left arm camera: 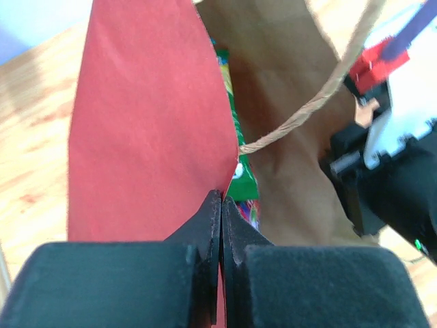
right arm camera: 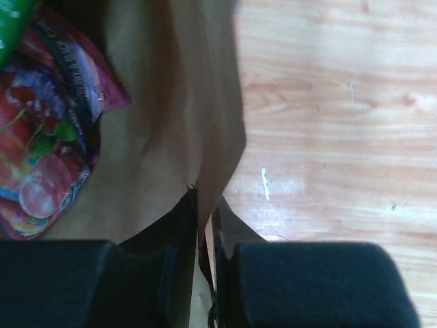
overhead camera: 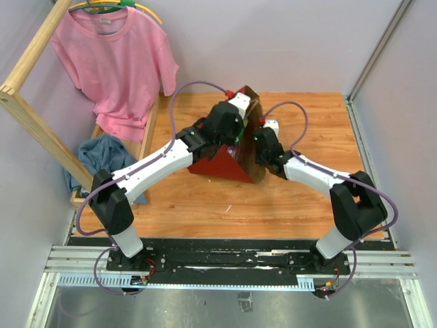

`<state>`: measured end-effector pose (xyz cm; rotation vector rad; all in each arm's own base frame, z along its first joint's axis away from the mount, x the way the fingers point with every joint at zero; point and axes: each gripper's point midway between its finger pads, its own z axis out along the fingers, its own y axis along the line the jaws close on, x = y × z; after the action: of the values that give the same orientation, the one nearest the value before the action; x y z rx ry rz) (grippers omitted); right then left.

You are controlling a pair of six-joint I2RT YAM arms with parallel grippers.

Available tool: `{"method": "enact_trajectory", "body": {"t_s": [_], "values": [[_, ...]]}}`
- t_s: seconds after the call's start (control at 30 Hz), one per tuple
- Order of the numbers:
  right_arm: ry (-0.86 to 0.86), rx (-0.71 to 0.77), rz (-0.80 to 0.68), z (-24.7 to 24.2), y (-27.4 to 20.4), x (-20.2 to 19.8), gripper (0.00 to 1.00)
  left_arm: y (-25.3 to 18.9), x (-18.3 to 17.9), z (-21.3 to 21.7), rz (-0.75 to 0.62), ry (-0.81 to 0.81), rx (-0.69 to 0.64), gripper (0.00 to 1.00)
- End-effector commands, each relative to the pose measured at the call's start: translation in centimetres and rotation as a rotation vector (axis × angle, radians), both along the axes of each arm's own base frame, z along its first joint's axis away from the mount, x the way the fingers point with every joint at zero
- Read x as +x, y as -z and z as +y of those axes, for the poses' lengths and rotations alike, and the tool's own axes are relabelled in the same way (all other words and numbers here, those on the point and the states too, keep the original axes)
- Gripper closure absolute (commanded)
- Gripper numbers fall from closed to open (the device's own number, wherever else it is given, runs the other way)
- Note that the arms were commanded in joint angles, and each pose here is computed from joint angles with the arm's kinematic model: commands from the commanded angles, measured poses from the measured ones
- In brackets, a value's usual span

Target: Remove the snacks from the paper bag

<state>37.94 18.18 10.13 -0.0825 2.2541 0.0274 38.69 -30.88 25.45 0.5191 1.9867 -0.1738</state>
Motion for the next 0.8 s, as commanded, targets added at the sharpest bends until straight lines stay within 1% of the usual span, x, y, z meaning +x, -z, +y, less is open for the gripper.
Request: {"method": "enact_trajectory", "body": {"t_s": [0.0,0.1,0.2,0.3,0.37,0.47,0.53,0.63,0.77], "values": [[0.106,0.181,-0.104,-1.6,0.2,0.8,0.85,0.0,-2.2,-1.9,-0.032,0.021,-0.059,0.99],[0.073,0.292,-0.144,-1.5,1.0,1.1,0.79,1.2,-3.2,-3.8,-0.021,0.054,-0.045,1.00],[0.054,0.411,-0.131,-1.3,2.6,1.2,0.74,2.0,-3.9,-5.7,-0.025,0.079,-0.019,1.00],[0.044,0.513,-0.133,-0.8,3.8,1.9,0.74,2.9,-3.9,-6.6,-0.034,0.079,0.006,0.99],[0.021,0.559,-0.146,0.0,4.2,2.5,0.74,3.7,-3.6,-6.5,-0.039,0.058,0.033,0.99],[-0.008,0.634,-0.148,1.6,4.5,3.6,0.75,5.0,-2.6,-5.0,-0.071,0.004,0.117,0.99],[-0.021,0.674,-0.133,2.8,5.1,4.5,0.75,5.9,-1.6,-3.9,-0.060,-0.025,0.145,1.00],[-0.044,0.702,-0.125,4.9,5.0,5.8,0.76,6.5,0.1,-1.6,-0.037,-0.064,0.126,0.99],[-0.045,0.722,-0.111,8.1,5.0,7.3,0.76,6.7,3.4,2.8,-0.017,-0.145,0.125,0.99]]}}
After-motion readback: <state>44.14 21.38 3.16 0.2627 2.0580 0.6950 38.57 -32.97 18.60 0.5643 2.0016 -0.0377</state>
